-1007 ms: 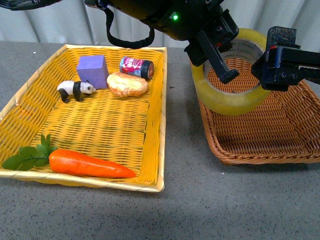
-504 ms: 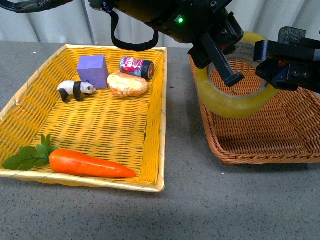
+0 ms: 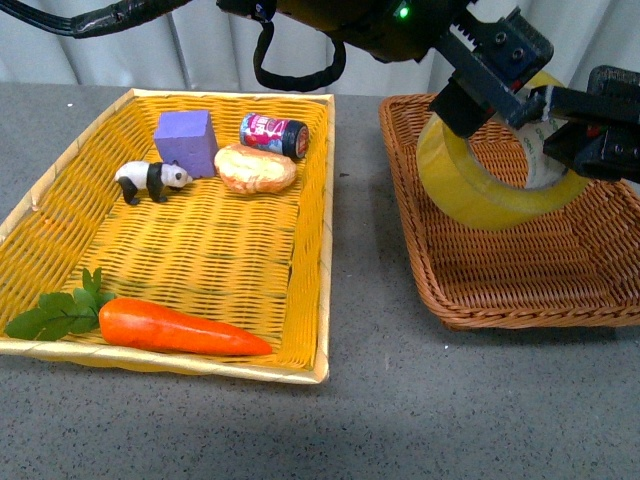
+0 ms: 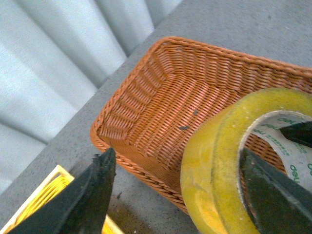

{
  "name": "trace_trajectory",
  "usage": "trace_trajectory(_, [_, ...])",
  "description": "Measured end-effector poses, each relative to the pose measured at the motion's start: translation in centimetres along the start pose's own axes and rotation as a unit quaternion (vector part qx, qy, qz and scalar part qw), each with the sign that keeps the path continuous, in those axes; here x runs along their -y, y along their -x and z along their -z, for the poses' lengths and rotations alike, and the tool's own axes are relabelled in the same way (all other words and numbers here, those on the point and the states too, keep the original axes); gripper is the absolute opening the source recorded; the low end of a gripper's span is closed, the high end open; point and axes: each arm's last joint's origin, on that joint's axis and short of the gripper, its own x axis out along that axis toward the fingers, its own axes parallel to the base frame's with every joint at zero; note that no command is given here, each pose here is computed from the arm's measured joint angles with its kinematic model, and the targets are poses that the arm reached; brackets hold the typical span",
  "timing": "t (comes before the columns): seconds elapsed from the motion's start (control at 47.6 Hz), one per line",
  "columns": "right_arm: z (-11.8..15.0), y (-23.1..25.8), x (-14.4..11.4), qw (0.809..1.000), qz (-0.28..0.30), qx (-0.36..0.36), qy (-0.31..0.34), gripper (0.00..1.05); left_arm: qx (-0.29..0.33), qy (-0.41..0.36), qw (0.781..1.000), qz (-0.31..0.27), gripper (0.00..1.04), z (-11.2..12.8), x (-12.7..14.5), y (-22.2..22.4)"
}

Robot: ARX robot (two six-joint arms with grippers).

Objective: Move tape to another basket

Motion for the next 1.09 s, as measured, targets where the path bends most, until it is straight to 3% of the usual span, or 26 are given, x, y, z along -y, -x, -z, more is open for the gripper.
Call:
trace_trajectory(0.168, [-0.6, -1.0, 0.7, 1.000, 0.001, -0.001, 0.000, 0.15, -0.010, 0.085, 0.994, -0.072, 0.98, 1.1, -1.4, 0.5])
trace_trajectory(0.231, [0.3, -1.7, 1.8, 0.999, 0.026, -0.023, 0.007, 0.15, -0.018, 0.125, 0.981, -0.146, 0.98, 2.0, -3.7, 1.5])
trace_trajectory(0.378, [1.4, -3.4, 4.4, 0.996, 0.069, -0.053, 0.004, 0.15, -0.008, 0.231, 0.938, -0.258, 0.98, 4.5, -8.7, 5.3])
trace_trajectory(0.567, [-0.2, -5.5, 4.5, 0.997, 0.060, -0.051, 0.025, 0.15, -0.017, 0.301, 0.906, -0.297, 0.98, 6.9, -7.8, 7.6])
trace_trajectory(0.756, [0.5, -7.1, 6.0, 0.990, 0.102, -0.090, 0.037, 0.15, -0.036, 0.322, 0.891, -0.319, 0.98, 9.2, -7.1, 9.5])
trace_trajectory(0.924, [0.4, -7.6, 6.0, 0.990, 0.096, -0.096, 0.040, 0.15, -0.044, 0.342, 0.876, -0.336, 0.98, 10.3, -6.8, 10.5])
trace_trajectory(1.091, [-0.1, -7.1, 5.9, 0.992, 0.089, -0.077, 0.037, 0.45, -0.045, 0.348, 0.867, -0.354, 0.98, 10.1, -6.7, 11.4])
